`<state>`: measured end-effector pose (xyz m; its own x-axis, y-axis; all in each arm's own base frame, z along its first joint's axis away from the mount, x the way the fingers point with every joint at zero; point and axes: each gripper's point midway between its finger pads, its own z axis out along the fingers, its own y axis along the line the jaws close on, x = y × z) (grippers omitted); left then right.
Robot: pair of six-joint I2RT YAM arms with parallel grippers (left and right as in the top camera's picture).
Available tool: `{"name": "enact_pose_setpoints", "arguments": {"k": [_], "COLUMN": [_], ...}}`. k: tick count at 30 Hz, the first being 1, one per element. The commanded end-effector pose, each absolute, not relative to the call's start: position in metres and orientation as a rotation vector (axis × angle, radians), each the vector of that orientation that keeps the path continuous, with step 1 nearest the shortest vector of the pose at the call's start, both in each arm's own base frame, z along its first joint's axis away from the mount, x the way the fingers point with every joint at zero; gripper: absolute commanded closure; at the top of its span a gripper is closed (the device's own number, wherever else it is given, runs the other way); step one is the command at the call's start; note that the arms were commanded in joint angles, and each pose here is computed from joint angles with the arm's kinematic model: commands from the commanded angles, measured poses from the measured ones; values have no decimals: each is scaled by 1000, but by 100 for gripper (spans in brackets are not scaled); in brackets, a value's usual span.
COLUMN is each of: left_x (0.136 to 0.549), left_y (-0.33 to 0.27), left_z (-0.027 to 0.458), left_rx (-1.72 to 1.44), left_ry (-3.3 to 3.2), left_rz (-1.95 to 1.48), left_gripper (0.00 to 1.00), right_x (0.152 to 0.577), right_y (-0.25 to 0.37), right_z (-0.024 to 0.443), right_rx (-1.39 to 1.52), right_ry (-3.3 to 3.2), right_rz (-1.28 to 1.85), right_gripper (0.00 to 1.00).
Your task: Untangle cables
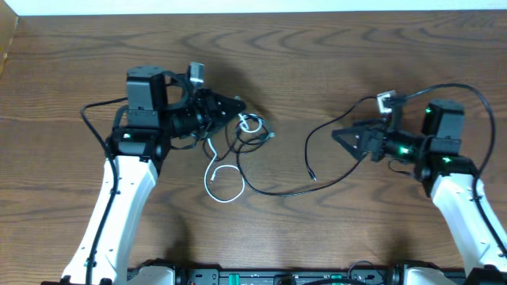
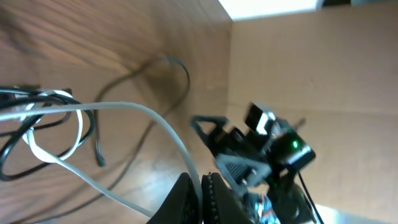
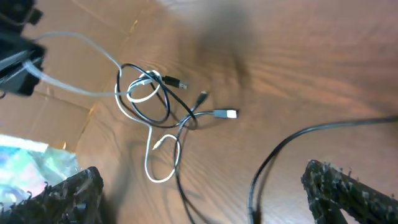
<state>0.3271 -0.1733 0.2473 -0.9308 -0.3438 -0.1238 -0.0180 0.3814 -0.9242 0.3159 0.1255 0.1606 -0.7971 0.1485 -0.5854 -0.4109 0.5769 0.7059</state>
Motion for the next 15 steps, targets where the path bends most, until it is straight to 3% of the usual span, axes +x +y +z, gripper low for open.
{"name": "enact_pose_setpoints", "arguments": {"k": [1,15], "left_x": [310,279], "left_y": [-196,-260], "left_z": [261,286], "left_rx": [-200,82], "left_ry": [2349,2304], "left_rz": [-1653,-1777], "left_gripper": [92,92], "right_x": [324,303], "right_y": [135,194], "right_z": [149,134], "right_rx": [1,-159], "right_ry": [2312,2397], "right_rz": [1141,1037], "right_gripper": [1,1]}}
